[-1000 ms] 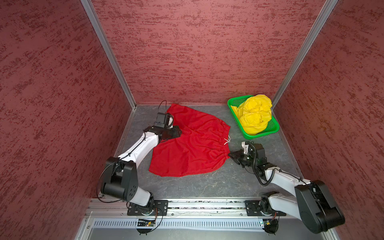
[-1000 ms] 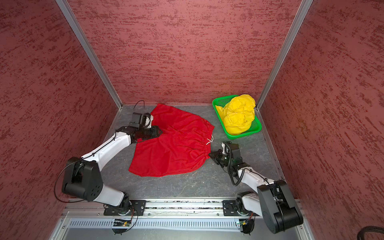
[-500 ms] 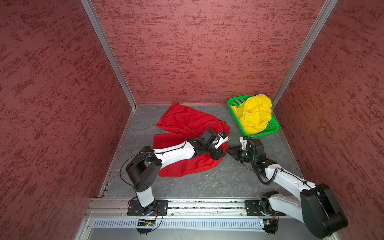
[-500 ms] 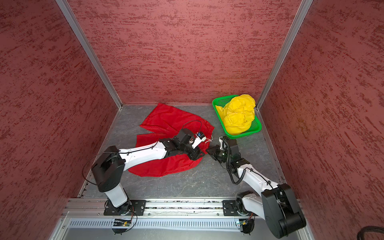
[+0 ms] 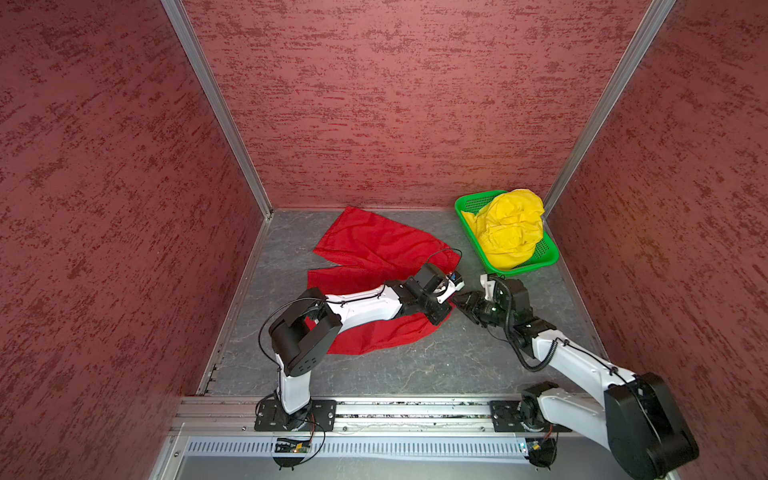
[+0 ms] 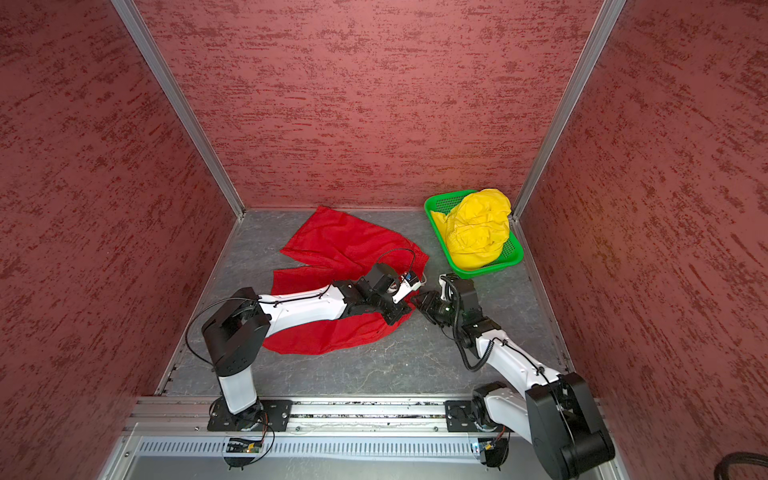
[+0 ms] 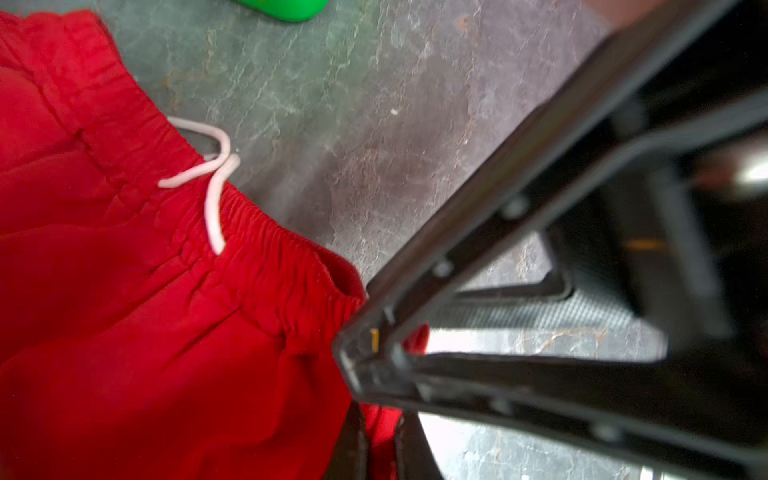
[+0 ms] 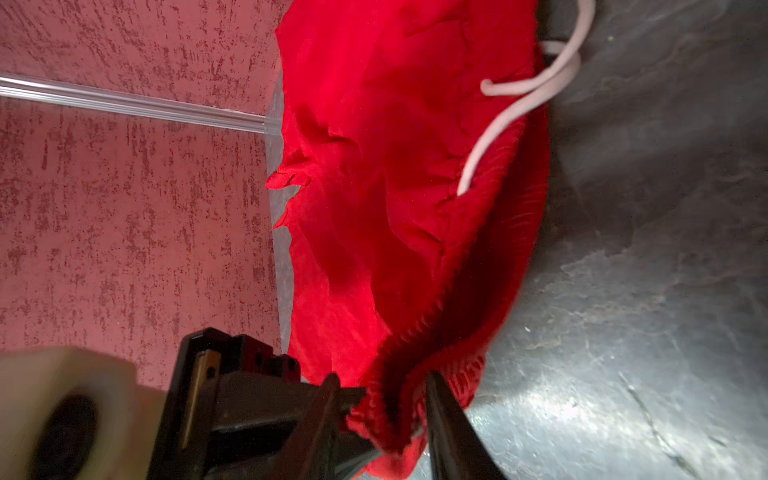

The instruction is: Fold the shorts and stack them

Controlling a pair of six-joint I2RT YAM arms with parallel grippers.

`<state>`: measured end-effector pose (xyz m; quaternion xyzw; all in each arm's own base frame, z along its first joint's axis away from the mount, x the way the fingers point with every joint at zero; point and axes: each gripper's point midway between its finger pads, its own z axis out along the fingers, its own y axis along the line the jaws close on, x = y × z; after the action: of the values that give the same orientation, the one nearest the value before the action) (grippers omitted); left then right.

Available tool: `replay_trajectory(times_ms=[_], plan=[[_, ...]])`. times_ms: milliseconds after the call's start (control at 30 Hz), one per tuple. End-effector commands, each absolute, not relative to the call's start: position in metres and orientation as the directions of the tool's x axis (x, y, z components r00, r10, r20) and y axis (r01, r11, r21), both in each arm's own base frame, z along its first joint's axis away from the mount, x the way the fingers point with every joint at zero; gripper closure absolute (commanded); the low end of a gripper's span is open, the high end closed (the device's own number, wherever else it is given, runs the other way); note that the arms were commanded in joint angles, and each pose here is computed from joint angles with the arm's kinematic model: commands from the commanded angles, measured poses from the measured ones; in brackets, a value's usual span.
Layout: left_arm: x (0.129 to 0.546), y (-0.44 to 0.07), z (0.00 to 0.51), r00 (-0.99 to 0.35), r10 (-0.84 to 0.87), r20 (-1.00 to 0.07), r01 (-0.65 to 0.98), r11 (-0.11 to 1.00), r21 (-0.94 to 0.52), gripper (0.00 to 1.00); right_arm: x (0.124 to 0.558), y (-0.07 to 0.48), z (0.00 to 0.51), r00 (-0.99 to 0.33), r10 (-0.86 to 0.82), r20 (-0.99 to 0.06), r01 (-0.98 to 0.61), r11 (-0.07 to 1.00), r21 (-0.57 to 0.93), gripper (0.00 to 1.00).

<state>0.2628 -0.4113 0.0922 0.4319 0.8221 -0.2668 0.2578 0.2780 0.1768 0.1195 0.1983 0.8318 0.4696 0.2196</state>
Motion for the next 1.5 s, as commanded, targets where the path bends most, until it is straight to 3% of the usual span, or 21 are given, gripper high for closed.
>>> replay_trajectory(times_ms=[0, 200, 533, 767, 900, 967, 1100, 1267, 1400, 1467], plan=[[0.264, -0.413, 0.105, -0.460, 0.550, -0.697, 0.864, 0.459, -0.208, 0.89, 0.272, 0.175, 0.115, -0.816, 0.566, -0.119, 0.169, 0.430, 0.887, 0.42], [0.256, -0.418, 0.098, -0.426, 0.574, -0.699, 0.889, 0.409, -0.205, 0.86, 0.266, 0.185, 0.110, -0.828, 0.561, -0.015, 0.200, 0.320, 0.926, 0.34], [0.231, -0.420, 0.089, -0.346, 0.629, -0.696, 0.935, 0.298, -0.195, 0.82, 0.270, 0.192, 0.096, -0.840, 0.539, 0.063, 0.241, 0.267, 0.933, 0.32], [0.221, -0.417, 0.083, -0.301, 0.670, -0.679, 0.953, 0.239, -0.187, 0.78, 0.268, 0.186, 0.085, -0.836, 0.545, 0.067, 0.270, 0.301, 0.915, 0.31], [0.217, -0.421, 0.085, -0.287, 0.669, -0.686, 0.958, 0.214, -0.193, 0.65, 0.264, 0.187, 0.074, -0.844, 0.529, 0.087, 0.287, 0.310, 0.906, 0.31], [0.217, -0.420, 0.088, -0.303, 0.668, -0.680, 0.953, 0.226, -0.202, 0.52, 0.260, 0.188, 0.067, -0.849, 0.518, 0.103, 0.302, 0.315, 0.900, 0.32], [0.219, -0.407, 0.097, -0.373, 0.655, -0.657, 0.927, 0.286, -0.241, 0.38, 0.254, 0.188, 0.057, -0.857, 0.502, 0.119, 0.318, 0.331, 0.888, 0.37], [0.231, -0.366, 0.114, -0.584, 0.556, -0.591, 0.805, 0.490, -0.334, 0.36, 0.242, 0.180, 0.037, -0.861, 0.496, 0.112, 0.350, 0.417, 0.839, 0.50], [0.246, -0.312, 0.116, -0.808, 0.375, -0.455, 0.558, 0.733, -0.387, 0.36, 0.235, 0.173, 0.028, -0.864, 0.495, 0.092, 0.359, 0.478, 0.802, 0.65], [0.252, -0.277, 0.116, -0.912, 0.198, -0.358, 0.350, 0.831, -0.432, 0.36, 0.234, 0.171, 0.025, -0.865, 0.494, 0.086, 0.363, 0.497, 0.788, 0.73]])
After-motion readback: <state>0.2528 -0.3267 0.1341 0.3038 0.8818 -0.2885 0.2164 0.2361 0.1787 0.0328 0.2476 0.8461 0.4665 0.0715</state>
